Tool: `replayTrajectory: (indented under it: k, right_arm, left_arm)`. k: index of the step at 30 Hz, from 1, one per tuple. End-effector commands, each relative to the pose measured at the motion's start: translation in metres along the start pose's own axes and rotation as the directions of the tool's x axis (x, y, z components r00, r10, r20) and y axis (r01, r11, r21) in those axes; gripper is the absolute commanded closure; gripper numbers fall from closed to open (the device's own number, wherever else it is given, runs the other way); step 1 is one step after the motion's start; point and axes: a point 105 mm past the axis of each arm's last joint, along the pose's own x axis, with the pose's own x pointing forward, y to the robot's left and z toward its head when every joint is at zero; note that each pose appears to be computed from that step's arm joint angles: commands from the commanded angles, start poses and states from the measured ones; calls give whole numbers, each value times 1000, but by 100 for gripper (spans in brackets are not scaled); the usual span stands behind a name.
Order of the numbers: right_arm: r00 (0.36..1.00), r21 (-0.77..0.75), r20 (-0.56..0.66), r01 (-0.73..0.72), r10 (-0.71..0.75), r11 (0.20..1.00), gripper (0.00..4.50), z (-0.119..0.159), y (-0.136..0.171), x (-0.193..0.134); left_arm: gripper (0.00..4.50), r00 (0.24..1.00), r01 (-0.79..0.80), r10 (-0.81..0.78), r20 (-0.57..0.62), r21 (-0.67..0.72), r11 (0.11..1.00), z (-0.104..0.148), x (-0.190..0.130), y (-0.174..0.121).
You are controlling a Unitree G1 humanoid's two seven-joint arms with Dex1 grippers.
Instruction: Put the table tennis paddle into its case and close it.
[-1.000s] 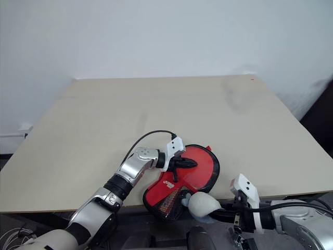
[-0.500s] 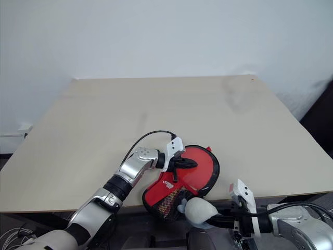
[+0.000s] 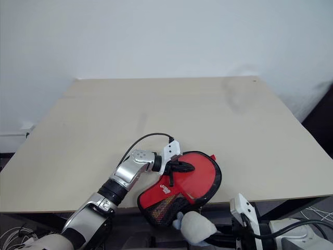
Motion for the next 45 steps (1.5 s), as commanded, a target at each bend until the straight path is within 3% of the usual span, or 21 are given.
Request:
replayTrajectory:
  k: [1,7,18,22,27,32,39,45]
  right_arm:
    - [995,57,8,-95,94,994,410,-3,18,4]
    - [1000,46,13,-22,22,999,410,6,-4,8]
    - [1000,71,3,12,-13,997,93,-4,-35,-4]
    - [1000,71,1,17,-17,997,3,-13,-42,-9]
    - [997,58,13,71,-72,996,3,-20,-52,-24]
    - [982,8,81,170,-170,985,3,0,-59,-32]
    - [891,33,261,377,-372,926,3,67,-91,-65]
    - [795,229,291,483,-533,845,3,104,-126,-66]
  left_arm:
    - [450,997,-6,3,-79,-44,999,-22,-4,-1]
    - [450,997,-8,4,-82,-44,999,-22,-4,-1]
    - [450,997,-24,21,-77,-43,999,-21,-2,1]
    - [450,997,-27,24,-72,-43,999,-20,-1,2]
    - [450,998,-29,26,-65,-45,999,-18,2,3]
    - [450,998,-29,26,-56,-50,998,-16,4,4]
    - [450,999,-29,27,-43,-49,998,-12,8,6]
    - [450,999,-26,25,-35,-43,999,-9,12,7]
